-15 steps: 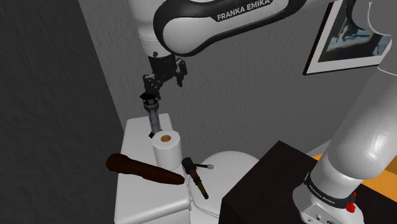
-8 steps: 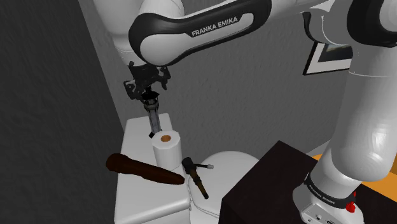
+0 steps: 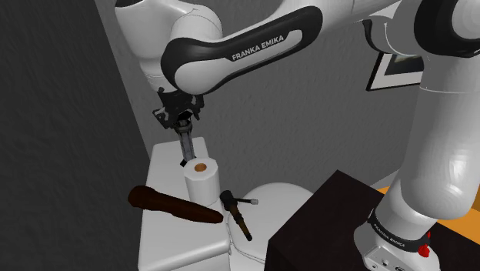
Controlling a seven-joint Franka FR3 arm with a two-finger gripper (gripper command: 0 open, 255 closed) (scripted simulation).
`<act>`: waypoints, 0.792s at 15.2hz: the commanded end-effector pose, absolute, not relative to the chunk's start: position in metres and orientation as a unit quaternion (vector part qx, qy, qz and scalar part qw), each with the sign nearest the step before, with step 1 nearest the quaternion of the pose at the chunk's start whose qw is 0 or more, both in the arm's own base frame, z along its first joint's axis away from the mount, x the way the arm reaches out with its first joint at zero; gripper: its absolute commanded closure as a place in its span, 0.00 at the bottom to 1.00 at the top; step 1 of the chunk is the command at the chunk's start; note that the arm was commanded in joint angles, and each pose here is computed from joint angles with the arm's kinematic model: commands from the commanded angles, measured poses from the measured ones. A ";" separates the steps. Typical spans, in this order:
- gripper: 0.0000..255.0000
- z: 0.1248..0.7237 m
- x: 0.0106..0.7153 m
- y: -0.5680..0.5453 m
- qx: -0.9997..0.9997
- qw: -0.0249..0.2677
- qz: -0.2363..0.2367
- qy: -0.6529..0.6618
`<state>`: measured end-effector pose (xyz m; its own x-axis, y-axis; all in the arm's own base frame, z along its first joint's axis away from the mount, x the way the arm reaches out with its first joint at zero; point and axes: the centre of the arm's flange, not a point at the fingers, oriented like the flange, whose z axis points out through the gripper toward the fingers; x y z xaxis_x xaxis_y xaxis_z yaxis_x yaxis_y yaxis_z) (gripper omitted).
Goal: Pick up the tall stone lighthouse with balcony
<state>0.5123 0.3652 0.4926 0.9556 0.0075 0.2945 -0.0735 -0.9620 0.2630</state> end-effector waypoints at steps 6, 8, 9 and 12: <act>1.00 0.491 0.513 0.364 0.979 0.137 0.147 -0.017; 1.00 0.491 0.513 0.366 0.979 0.137 0.147 -0.017; 1.00 0.497 0.513 0.366 0.979 0.137 0.147 -0.017; 1.00 0.512 0.513 0.366 0.979 0.137 0.147 -0.017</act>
